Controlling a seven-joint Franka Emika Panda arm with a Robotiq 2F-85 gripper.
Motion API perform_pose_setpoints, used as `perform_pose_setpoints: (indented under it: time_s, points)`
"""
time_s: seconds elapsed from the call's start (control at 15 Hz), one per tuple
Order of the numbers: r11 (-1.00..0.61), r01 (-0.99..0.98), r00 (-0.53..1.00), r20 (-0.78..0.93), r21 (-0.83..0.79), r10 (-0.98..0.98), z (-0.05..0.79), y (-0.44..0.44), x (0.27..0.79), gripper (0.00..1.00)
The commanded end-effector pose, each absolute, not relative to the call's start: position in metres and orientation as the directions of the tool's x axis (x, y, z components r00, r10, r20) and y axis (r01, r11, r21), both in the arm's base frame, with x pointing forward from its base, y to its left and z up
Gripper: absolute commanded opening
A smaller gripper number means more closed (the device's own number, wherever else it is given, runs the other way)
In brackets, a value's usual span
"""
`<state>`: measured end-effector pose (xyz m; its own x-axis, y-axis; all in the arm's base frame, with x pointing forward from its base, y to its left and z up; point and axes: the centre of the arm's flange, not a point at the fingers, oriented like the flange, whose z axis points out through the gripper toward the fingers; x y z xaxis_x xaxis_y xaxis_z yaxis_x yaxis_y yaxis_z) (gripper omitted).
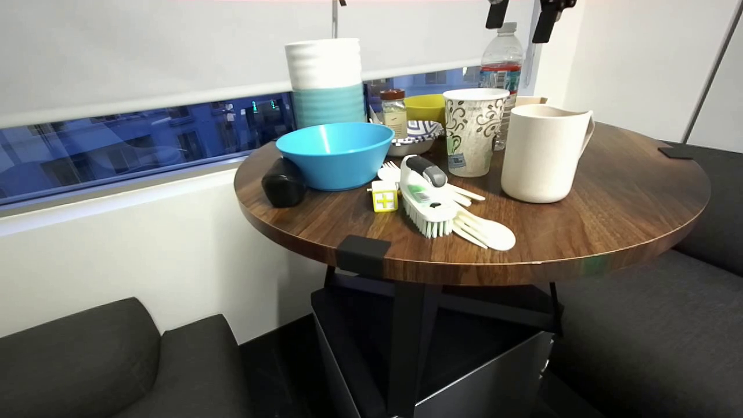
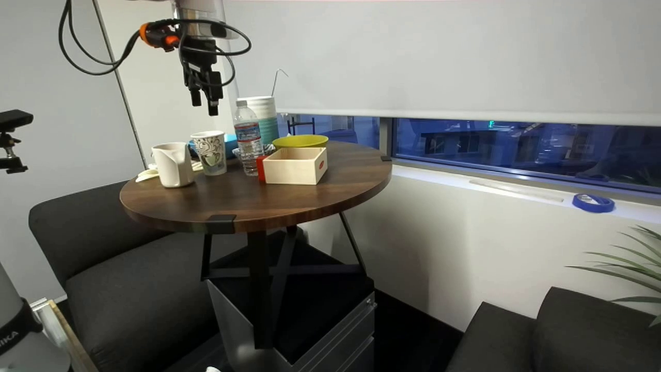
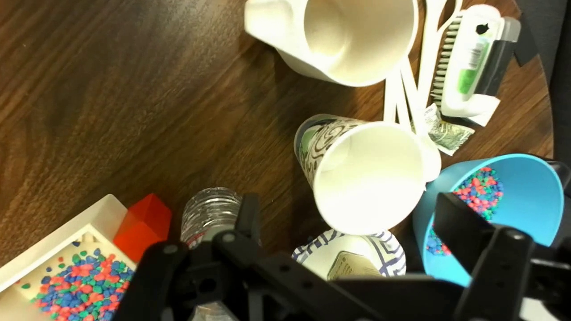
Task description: Pick up the paper cup and put it in the white mug, pick up the water bottle and put it in the paper cup
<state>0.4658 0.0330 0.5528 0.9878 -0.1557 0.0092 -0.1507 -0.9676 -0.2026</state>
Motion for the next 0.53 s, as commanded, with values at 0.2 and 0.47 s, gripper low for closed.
perform_pose_setpoints:
  time_s: [0.2,0.47]
  points:
    - [-0.97,-0.147,0.987,0.034,-0.192,-0.156,0.517,0.031,0.444,1.0]
    - [-0.964,-0.178,0.983,0.01,-0.198,-0.184,0.507,0.03,0.451,1.0]
